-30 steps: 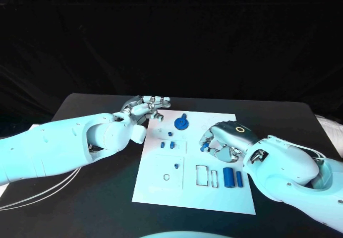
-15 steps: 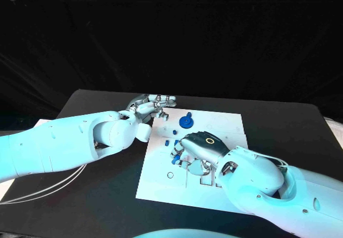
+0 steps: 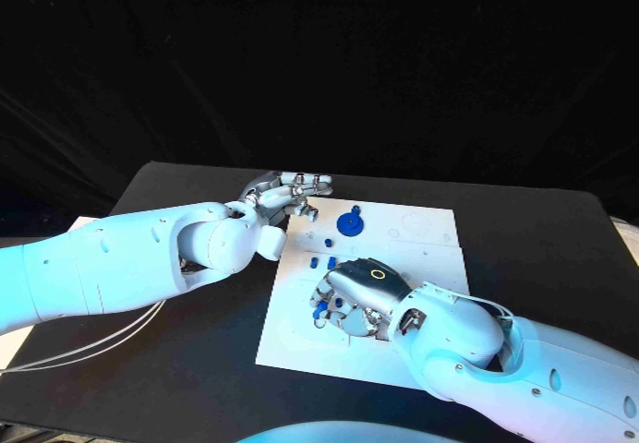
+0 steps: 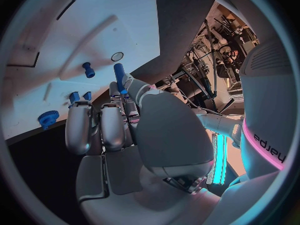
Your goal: Assemble the parts on the task board
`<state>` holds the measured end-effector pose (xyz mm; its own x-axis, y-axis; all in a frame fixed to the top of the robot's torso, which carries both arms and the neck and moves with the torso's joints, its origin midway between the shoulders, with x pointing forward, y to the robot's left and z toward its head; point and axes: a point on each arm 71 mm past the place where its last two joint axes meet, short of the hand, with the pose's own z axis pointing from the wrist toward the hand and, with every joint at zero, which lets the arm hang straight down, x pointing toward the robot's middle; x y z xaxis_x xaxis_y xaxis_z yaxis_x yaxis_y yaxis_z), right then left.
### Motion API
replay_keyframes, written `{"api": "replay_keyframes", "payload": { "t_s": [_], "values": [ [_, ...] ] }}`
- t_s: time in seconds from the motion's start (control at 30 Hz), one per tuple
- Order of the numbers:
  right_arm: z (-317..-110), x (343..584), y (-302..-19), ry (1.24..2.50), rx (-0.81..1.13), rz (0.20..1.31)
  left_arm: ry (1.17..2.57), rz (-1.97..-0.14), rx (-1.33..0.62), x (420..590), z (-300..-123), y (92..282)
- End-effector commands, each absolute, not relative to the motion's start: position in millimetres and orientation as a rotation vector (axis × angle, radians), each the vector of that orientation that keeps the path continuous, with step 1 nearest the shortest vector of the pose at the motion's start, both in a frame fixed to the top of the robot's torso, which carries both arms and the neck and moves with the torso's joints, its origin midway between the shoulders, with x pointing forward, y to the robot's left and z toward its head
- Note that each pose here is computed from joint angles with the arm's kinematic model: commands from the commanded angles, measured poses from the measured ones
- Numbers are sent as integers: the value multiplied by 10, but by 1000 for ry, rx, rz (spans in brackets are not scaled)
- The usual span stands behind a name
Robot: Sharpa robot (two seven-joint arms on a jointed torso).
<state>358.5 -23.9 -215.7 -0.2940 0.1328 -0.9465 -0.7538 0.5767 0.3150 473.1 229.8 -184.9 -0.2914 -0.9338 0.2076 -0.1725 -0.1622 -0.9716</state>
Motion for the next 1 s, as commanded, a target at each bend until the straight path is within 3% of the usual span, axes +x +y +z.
{"api": "replay_keyframes", "payload": {
  "t_s": [0.03, 1.0],
  "values": [
    [-2186, 3569, -219, 1662, -552, 975, 1464, -1540, -1291, 4727, -1840, 2272],
    [-2281, 3586, -281, 1722, -595, 909, 1463, -1536, -1293, 4728, -1842, 2292]
  ]
}}
